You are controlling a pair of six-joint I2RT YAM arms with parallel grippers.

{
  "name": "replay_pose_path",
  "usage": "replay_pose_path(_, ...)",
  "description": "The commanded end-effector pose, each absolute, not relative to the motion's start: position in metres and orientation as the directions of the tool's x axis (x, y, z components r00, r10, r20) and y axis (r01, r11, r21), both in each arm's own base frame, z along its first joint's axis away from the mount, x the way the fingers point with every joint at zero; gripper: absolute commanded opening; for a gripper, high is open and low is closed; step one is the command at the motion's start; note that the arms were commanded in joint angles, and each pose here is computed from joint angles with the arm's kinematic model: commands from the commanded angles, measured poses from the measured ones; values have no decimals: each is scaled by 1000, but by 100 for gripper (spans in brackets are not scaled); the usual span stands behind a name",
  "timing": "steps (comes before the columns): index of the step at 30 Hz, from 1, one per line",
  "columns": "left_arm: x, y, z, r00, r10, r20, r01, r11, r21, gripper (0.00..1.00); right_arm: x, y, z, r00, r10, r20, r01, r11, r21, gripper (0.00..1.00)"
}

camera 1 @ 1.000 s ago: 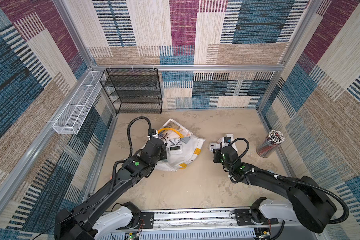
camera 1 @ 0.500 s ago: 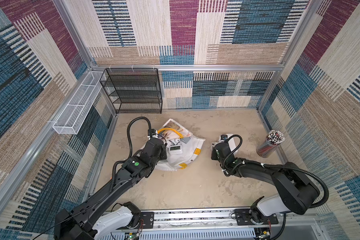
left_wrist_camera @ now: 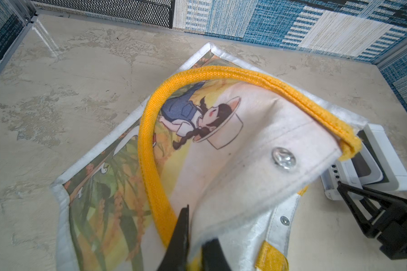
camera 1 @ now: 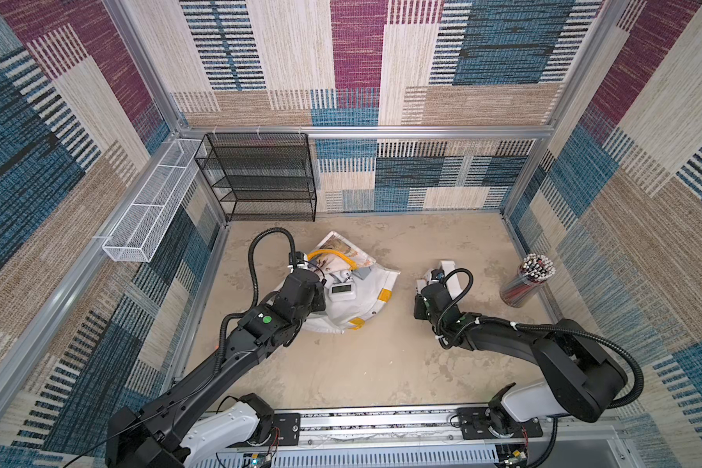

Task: Take the alarm clock out of the canvas bag
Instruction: Place the alarm at the center of the board.

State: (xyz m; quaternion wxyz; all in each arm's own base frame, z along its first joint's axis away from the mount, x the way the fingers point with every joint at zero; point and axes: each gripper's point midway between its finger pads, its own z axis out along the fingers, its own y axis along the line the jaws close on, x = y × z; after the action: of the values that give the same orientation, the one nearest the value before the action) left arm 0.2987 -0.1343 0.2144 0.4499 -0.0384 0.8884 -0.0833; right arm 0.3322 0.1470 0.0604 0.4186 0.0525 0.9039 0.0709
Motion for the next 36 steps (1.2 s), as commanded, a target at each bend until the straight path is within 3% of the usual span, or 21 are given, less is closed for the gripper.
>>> replay_pose_path(1, 298, -130, 213, -592, -134, -795, -8, 987, -161, 0, 332, 149, 62, -645, 170, -745, 37, 981, 193, 50)
replay_pose_path(7, 298, -129, 214, -591, -130, -796, -7, 988, -156, 0, 337, 153, 67, -642, 170, -748, 30, 980, 197, 51)
replay_pose_path(14, 298, -129, 213, -595, -125, -794, -7, 989, -150, 0, 336, 158, 80, -622, 181, -762, 1, 973, 231, 72)
replay_pose_path(20, 298, -129, 213, -594, -121, -796, -3, 989, -147, 0, 333, 158, 93, -586, 206, -783, -21, 963, 269, 81)
replay_pose_path(36, 300, -132, 214, -598, -114, -793, 6, 989, -147, 0, 303, 192, 161, -437, 249, -864, -254, 887, 385, 86)
